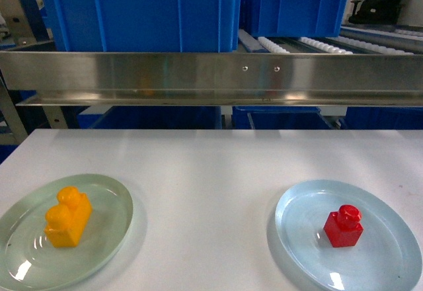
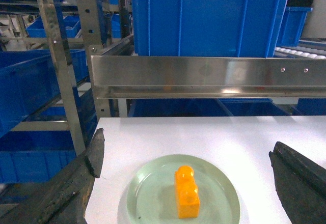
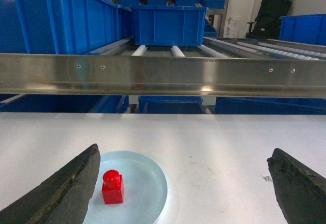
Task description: Sort and place red and yellow blocks in left bins
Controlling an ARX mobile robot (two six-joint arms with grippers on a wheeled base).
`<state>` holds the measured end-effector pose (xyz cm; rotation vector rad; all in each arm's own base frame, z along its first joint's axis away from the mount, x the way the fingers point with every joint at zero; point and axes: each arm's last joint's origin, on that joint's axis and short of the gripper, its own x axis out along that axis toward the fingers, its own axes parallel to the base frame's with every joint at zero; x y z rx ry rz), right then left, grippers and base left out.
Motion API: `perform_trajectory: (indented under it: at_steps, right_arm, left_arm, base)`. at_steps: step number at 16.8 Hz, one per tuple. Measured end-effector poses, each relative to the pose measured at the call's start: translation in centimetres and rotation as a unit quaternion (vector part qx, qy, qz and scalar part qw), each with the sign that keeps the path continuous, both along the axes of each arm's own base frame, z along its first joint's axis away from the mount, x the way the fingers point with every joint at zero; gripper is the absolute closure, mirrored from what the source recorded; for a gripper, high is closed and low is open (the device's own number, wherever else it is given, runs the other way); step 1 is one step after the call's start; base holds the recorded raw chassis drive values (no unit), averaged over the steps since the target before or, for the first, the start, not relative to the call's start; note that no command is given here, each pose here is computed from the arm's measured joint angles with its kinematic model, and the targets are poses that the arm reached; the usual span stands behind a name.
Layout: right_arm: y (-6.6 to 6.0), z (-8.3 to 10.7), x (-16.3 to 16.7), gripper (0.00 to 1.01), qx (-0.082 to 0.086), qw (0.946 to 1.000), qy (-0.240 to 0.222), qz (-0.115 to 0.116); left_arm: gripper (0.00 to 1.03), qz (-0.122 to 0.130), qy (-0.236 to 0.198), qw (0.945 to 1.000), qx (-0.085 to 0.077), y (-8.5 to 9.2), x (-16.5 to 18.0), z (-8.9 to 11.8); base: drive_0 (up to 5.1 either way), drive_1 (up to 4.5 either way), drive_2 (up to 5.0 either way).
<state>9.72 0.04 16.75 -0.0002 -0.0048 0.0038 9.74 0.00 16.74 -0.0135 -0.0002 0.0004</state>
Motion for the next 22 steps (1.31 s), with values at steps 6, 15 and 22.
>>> perform_trajectory:
  at_steps: [6,15,22]
  right_arm:
    - [0.4,2.5,2.6,0.03,-0.008,0.9996,-0.019,0.021]
    - [2.6,3.2,14.2,0.03,-0.05,0.9944,0.059,0.072]
    - [4.6,-3.0,19.6,0.03,-0.07,0.9766,0.17,0.111]
  left_arm:
    - [0.05,0.021,-0.013,0.9997,0.007,2.3,2.7,2.8]
    - [0.05,-0.03,0.129,0.9908,-0.027,1.9,16.6,3.1]
    - [0.05,-0.048,0.222,0.9738,-0.02,-0.8,21.6,-4.2]
  base:
    - [0.0,0.0,0.0]
    - [0.0,0.0,0.0]
    - [0.0,0.0,0.0]
